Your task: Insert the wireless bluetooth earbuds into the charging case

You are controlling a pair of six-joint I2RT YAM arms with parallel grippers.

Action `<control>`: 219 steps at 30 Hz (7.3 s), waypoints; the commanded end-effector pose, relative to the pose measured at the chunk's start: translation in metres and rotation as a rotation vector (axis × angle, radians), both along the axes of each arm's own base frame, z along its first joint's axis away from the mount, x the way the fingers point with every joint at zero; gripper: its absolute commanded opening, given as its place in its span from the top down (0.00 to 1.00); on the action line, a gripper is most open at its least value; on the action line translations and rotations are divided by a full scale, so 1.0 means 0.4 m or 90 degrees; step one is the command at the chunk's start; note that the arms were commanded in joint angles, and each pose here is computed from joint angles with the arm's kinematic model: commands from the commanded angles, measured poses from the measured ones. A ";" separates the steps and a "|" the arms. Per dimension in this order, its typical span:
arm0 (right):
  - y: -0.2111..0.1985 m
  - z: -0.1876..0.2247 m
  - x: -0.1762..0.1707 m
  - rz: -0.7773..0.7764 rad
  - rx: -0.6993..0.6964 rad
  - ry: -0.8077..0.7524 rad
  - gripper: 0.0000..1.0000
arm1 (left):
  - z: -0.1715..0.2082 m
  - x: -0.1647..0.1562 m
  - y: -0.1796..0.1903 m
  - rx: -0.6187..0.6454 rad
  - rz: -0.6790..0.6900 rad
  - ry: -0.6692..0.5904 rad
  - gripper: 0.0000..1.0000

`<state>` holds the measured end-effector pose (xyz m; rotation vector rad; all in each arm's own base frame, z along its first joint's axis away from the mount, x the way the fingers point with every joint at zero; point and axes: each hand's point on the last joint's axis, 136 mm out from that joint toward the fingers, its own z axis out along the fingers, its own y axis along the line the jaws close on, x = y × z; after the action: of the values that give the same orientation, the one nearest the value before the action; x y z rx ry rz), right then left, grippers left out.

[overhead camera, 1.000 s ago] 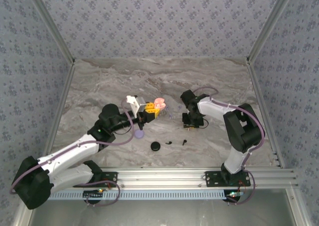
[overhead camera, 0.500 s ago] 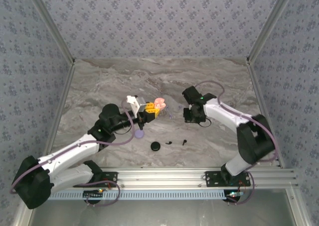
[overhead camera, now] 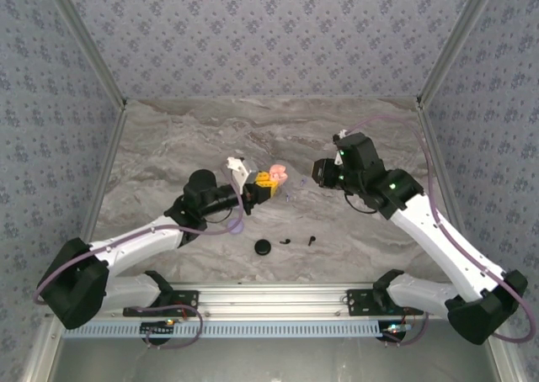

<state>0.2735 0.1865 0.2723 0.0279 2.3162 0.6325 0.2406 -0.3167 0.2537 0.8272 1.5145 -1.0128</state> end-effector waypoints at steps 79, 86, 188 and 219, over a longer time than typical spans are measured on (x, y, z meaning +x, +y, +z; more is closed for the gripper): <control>0.131 0.181 -0.003 0.221 0.131 -0.101 0.25 | 0.187 -0.034 -0.021 -0.137 -0.042 -0.069 1.00; 0.210 0.191 -0.042 0.357 0.224 -0.079 0.05 | 0.217 -0.051 -0.023 -0.137 -0.063 -0.085 1.00; -0.118 -0.011 0.021 0.019 -0.046 -0.057 0.00 | -0.530 0.398 0.283 0.088 0.293 0.767 0.70; 0.111 -0.139 0.066 0.146 -0.150 0.027 0.00 | -0.071 0.273 0.556 -0.022 0.518 0.359 0.16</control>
<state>0.2954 0.2219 0.2243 -0.3809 2.3911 0.5936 0.3533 -0.1148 0.2148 -0.1058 2.0996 -0.7469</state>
